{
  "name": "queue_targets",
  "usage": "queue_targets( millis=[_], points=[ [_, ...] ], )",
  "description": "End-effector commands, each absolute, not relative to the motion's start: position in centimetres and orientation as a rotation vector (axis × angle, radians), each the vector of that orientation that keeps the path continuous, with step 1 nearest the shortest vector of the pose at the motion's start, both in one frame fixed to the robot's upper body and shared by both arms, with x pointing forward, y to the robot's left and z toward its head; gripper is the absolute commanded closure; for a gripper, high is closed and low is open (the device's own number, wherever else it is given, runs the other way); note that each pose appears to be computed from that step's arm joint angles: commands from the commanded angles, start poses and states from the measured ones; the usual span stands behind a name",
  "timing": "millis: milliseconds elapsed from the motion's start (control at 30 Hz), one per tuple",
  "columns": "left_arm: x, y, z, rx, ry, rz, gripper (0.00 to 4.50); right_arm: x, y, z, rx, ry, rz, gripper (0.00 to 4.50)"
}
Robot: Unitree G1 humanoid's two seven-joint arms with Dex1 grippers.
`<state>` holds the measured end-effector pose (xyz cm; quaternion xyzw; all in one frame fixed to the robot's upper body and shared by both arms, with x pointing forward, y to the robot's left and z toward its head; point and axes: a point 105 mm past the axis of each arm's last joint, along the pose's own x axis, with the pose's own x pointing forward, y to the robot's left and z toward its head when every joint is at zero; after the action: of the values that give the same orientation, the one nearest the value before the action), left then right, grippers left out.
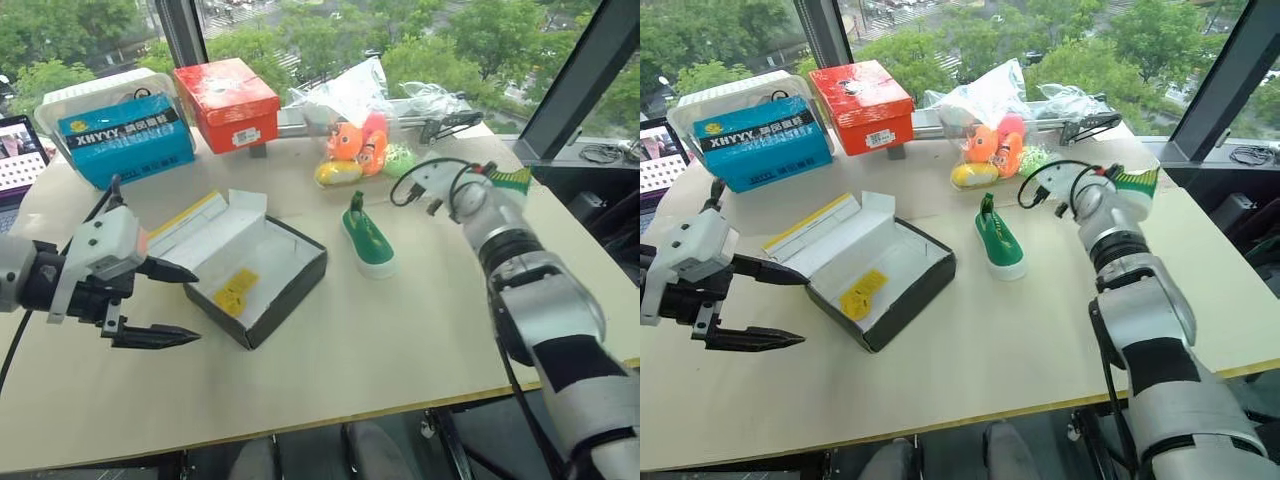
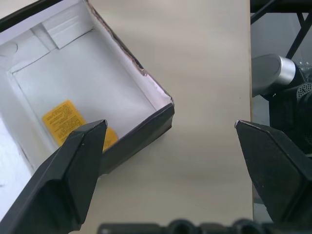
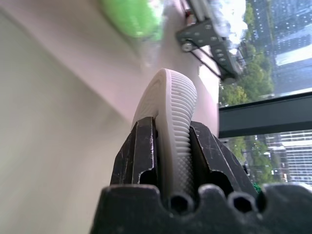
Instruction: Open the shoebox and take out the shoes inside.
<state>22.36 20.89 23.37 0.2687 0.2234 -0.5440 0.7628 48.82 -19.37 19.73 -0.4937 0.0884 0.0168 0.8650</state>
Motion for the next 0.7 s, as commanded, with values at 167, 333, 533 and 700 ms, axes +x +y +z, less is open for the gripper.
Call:
queue_targets(
  millis=[167, 333, 533, 700],
  points=[
    [22.3, 20.9, 24.1, 0.627, 0.474, -1.166, 0.0, 49.3, -12.5, 21.4, -0.805, 0.039, 0.104, 4.0],
    [22.3, 20.8, 24.2, 0.63, 0.474, -1.166, 0.0, 49.0, -8.9, 22.1, -0.654, 0.009, 0.23, 2.46],
    [22.5, 20.9, 24.2, 0.632, 0.47, -1.166, 0.0, 47.8, -5.2, 25.1, -0.422, -0.009, 0.423, 0.36],
    [22.8, 20.9, 24.2, 0.635, 0.46, -1.172, 0.0, 45.0, -4.0, 29.0, -0.157, -0.018, 0.595, 0.05]
  ],
)
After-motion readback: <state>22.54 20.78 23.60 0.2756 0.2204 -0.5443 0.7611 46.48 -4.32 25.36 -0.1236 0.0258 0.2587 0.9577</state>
